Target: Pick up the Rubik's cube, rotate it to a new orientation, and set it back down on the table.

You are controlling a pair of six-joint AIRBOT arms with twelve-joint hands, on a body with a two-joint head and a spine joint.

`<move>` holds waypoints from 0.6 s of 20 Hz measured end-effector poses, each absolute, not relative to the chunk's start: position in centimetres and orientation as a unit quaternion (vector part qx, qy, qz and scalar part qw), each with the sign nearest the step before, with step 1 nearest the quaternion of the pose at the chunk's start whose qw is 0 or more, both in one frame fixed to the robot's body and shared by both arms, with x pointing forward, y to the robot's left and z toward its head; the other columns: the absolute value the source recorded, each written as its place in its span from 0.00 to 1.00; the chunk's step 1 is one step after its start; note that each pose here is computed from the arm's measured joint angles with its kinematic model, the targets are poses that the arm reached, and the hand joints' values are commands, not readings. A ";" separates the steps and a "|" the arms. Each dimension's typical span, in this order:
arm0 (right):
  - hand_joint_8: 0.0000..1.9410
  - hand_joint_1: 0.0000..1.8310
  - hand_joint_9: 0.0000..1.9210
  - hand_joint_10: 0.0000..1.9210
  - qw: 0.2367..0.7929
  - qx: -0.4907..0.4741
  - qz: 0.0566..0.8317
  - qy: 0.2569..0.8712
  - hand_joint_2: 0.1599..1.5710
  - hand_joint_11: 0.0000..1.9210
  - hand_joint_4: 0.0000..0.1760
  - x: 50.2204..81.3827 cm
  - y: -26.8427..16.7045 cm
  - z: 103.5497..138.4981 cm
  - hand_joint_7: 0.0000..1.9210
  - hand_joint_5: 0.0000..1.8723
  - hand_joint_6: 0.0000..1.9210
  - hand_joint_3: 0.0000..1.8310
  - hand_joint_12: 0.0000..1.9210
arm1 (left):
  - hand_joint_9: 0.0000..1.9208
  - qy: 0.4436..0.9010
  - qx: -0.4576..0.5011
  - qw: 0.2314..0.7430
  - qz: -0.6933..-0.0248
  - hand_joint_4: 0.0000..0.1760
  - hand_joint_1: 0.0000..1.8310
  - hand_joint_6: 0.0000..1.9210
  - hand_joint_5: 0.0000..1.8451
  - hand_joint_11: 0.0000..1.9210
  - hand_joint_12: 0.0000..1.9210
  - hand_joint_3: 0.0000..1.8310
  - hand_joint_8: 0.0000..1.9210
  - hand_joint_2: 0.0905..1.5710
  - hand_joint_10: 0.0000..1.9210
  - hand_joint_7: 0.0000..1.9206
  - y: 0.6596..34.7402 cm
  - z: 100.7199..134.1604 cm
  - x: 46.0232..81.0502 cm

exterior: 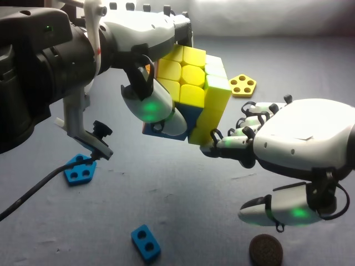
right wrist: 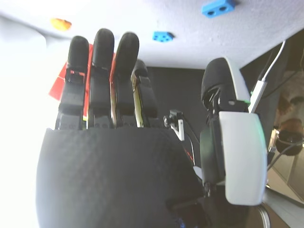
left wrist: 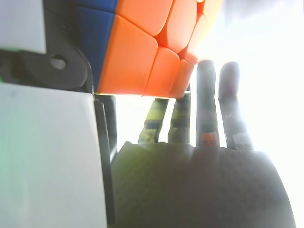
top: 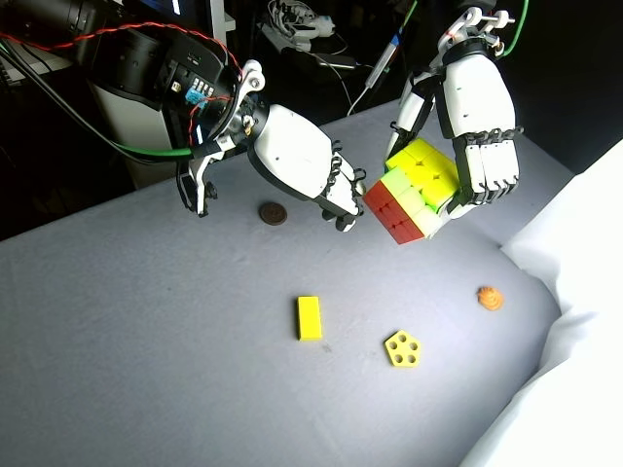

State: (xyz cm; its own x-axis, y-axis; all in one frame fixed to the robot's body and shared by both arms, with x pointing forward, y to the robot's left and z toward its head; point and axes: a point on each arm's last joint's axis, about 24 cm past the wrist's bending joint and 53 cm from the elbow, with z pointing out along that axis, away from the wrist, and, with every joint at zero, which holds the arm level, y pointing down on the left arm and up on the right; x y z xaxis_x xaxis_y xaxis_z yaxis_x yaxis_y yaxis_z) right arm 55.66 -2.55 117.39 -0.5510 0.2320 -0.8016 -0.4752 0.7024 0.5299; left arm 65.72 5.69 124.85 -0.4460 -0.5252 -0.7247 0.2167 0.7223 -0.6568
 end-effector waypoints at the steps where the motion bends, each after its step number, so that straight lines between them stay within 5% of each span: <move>1: 0.70 0.25 0.11 0.69 0.469 -0.076 0.378 0.795 0.72 0.00 0.00 55.7 -2.5 117.4 0.16 0.08 0.00 0.00 0.56 | 0.06 0.771 -0.100 0.517 -0.358 0.00 0.62 0.90 0.07 0.00 1.00 0.00 0.97 0.61 0.96 0.01 5.7 124.9 65.7; 6: 0.72 0.24 0.10 0.70 0.468 -0.076 0.378 0.795 0.73 0.00 0.00 55.9 -2.5 117.4 0.15 0.07 0.00 0.00 0.53 | 0.01 0.771 -0.100 0.518 -0.358 0.00 0.63 0.94 0.05 0.00 1.00 0.01 0.98 0.66 1.00 0.00 5.8 124.9 65.8; 12: 0.71 0.24 0.10 0.70 0.469 -0.075 0.376 0.796 0.73 0.00 0.00 56.4 -2.6 117.2 0.15 0.07 0.00 0.00 0.54 | 0.04 0.770 -0.100 0.519 -0.356 0.00 0.60 0.92 0.06 0.01 1.00 0.00 0.99 0.60 1.00 0.00 5.8 124.9 65.8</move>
State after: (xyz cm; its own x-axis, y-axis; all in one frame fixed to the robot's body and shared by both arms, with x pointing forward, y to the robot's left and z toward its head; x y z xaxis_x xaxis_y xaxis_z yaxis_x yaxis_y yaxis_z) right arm 56.42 -2.58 117.21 -0.5491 0.2332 -0.8026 -0.4726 0.7054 0.5283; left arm 65.79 5.80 124.92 -0.4409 -0.5247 -0.7282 0.2154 0.7257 -0.6534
